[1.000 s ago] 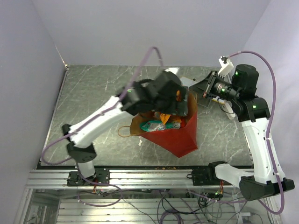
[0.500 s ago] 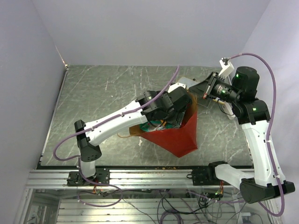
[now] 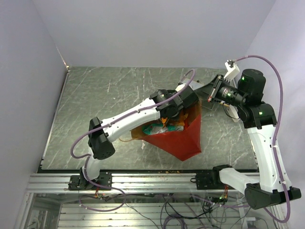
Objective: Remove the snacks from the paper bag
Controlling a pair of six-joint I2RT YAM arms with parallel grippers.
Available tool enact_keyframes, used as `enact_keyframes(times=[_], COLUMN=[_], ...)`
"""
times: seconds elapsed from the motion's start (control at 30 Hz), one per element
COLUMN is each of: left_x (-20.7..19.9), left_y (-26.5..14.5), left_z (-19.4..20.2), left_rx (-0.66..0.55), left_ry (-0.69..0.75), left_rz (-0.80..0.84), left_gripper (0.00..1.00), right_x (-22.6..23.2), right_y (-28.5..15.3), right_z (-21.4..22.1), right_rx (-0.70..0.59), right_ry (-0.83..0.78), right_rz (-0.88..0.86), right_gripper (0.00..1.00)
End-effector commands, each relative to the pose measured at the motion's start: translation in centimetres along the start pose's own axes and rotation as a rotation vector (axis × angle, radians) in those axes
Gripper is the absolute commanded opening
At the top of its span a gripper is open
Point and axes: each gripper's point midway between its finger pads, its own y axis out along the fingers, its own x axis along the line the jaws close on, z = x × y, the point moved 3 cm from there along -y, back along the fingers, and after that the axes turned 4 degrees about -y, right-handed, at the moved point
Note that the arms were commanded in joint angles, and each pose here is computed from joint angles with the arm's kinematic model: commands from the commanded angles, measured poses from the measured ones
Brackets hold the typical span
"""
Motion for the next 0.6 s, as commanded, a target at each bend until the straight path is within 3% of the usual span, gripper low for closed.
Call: enact_keyframes(times=[0.0, 0.07, 0.27, 0.57], left_x=[1.2, 1.3, 1.4, 4.3], left_y=[-1.4, -2.6, -9.2, -21.8], left_z=[-2.3, -3.0, -4.7, -8.1], left_rx=[-0.054, -0.061, -0.128, -0.36], left_ry=[0.04, 0.038, -0.069, -0.201], left_rz=[-0.01, 0.008, 0.211, 0.506], left_gripper=[0.19, 0.08, 0.07, 0.07], right_x=[2.0, 1.9, 1.5, 0.8], right_y=[-1.4, -1.3, -0.9, -1.3], right_z=[-1.4, -1.4, -1.8, -2.1], right_rx=[-0.077, -0.07, -0.052, -0.073], right_ry=[-0.063, -0.067, -0.095, -0.129], right_rz=[-0.061, -0.065, -0.037, 0.024], right_gripper=[0.0, 0.0, 0.0, 0.0])
